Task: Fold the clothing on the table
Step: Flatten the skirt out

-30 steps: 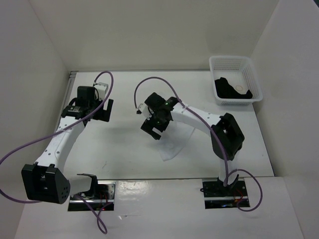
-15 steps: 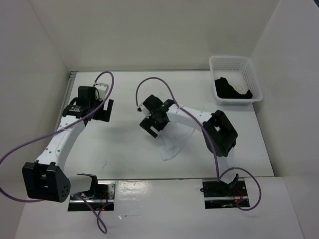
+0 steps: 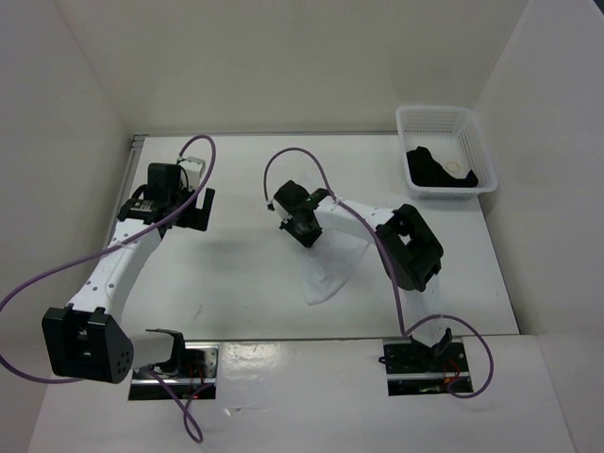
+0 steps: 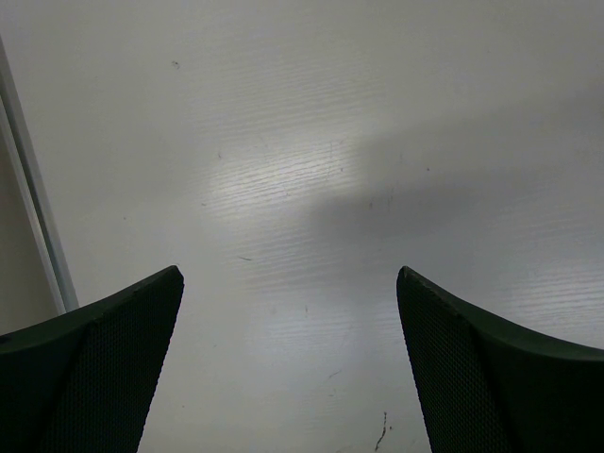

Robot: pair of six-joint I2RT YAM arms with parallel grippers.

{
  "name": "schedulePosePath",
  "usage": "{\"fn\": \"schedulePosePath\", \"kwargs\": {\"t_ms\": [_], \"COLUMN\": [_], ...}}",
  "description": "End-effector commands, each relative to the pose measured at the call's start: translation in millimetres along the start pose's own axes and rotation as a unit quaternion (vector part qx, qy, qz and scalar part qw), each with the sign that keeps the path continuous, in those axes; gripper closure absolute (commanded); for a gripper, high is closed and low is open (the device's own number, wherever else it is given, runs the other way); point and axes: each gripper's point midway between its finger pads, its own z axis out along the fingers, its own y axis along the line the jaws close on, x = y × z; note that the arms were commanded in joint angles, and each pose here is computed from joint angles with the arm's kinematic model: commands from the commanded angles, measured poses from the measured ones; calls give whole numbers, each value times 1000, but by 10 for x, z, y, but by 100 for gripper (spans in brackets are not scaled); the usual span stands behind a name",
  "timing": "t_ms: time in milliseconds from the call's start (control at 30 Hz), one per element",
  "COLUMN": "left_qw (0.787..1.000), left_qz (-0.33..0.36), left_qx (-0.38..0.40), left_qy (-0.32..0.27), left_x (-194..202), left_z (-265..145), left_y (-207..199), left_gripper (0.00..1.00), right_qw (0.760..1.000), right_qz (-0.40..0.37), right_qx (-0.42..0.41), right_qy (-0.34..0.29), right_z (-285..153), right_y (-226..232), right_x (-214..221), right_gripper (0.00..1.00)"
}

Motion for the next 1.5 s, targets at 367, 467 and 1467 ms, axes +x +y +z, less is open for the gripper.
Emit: {"fn": "schedulePosePath", "kwargs": {"t_ms": [367, 467, 1467], "left_qw": [1000, 1000, 971], "left_qz": [-8, -8, 12], "left_qx": [0, 0, 199], "left_qy": [-3, -3, 133], "left_x": [-12, -12, 300], "left_z": [11, 11, 567], "left_y": [-13, -13, -869], "left_gripper": [0, 0, 3], "right_qw": [966, 943, 932], "right_qz": [-203, -268, -277], "right_qx": [-161, -198, -109], "right_qy": [-20, -19, -205], "right_z": [-347, -502, -1801], "right_y": [588, 755, 807], "right_x": [213, 327, -418], "right_gripper": [100, 100, 1]}}
